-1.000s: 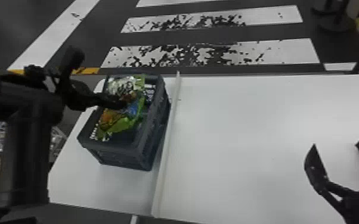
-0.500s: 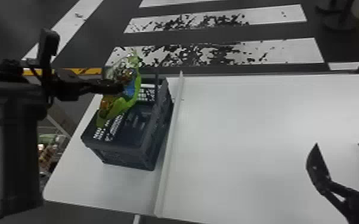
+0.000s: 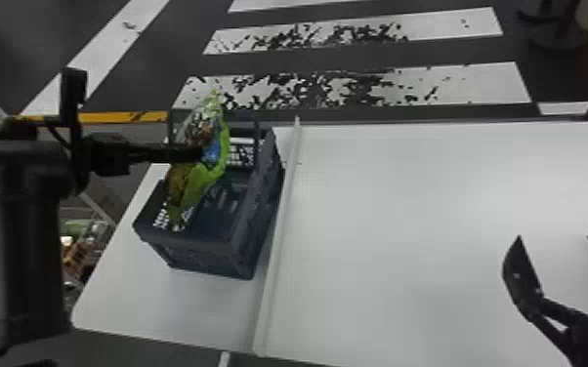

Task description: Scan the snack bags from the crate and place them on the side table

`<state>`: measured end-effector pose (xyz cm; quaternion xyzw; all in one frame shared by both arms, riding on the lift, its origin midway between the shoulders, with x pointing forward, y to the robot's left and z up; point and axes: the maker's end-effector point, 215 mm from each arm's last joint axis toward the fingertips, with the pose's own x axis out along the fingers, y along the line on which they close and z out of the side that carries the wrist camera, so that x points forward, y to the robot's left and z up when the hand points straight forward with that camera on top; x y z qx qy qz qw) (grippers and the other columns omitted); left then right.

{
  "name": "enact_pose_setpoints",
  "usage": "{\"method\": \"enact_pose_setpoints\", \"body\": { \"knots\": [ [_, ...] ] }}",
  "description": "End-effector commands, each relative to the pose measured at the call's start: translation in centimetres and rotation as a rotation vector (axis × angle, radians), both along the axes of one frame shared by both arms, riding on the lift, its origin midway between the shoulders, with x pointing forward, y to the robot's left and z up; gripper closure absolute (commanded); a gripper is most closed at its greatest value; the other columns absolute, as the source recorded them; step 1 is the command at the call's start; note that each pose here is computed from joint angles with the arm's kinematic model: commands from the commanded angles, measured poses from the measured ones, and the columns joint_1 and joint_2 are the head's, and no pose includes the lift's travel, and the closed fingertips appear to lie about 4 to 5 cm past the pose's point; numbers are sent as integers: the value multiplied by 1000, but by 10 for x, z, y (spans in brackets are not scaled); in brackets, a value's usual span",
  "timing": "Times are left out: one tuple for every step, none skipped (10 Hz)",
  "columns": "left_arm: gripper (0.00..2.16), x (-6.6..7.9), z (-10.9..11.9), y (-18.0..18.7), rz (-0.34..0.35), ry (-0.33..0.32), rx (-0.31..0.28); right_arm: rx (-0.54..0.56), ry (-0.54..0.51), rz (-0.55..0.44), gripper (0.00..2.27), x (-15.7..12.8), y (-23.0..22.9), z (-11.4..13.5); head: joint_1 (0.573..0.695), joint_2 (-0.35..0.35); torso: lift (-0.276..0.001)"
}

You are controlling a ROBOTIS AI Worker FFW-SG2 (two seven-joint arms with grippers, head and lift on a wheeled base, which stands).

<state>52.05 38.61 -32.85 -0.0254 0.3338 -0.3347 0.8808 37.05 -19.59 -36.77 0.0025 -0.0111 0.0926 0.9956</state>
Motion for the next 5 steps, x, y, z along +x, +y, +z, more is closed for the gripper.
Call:
{"method": "enact_pose_setpoints", "body": {
  "knots": [
    [2138, -7, -12, 5, 79, 81, -118, 0, -2, -1, 70, 1, 0, 1, 695, 235, -94],
    [2138, -12, -14, 14, 144, 132, -193, 1, 2, 1, 70, 1, 1, -1, 695, 241, -94],
    [2138, -14, -15, 15, 177, 163, -245, 1, 0, 0, 70, 1, 1, 0, 695, 245, -94],
    [2138, -13, -6, 26, 236, 168, -304, 2, 2, 2, 70, 1, 1, -1, 695, 255, -94],
    [2138, -13, 2, 24, 275, 208, -394, 3, 2, 3, 70, 0, 2, -1, 695, 264, -94]
  ]
}}
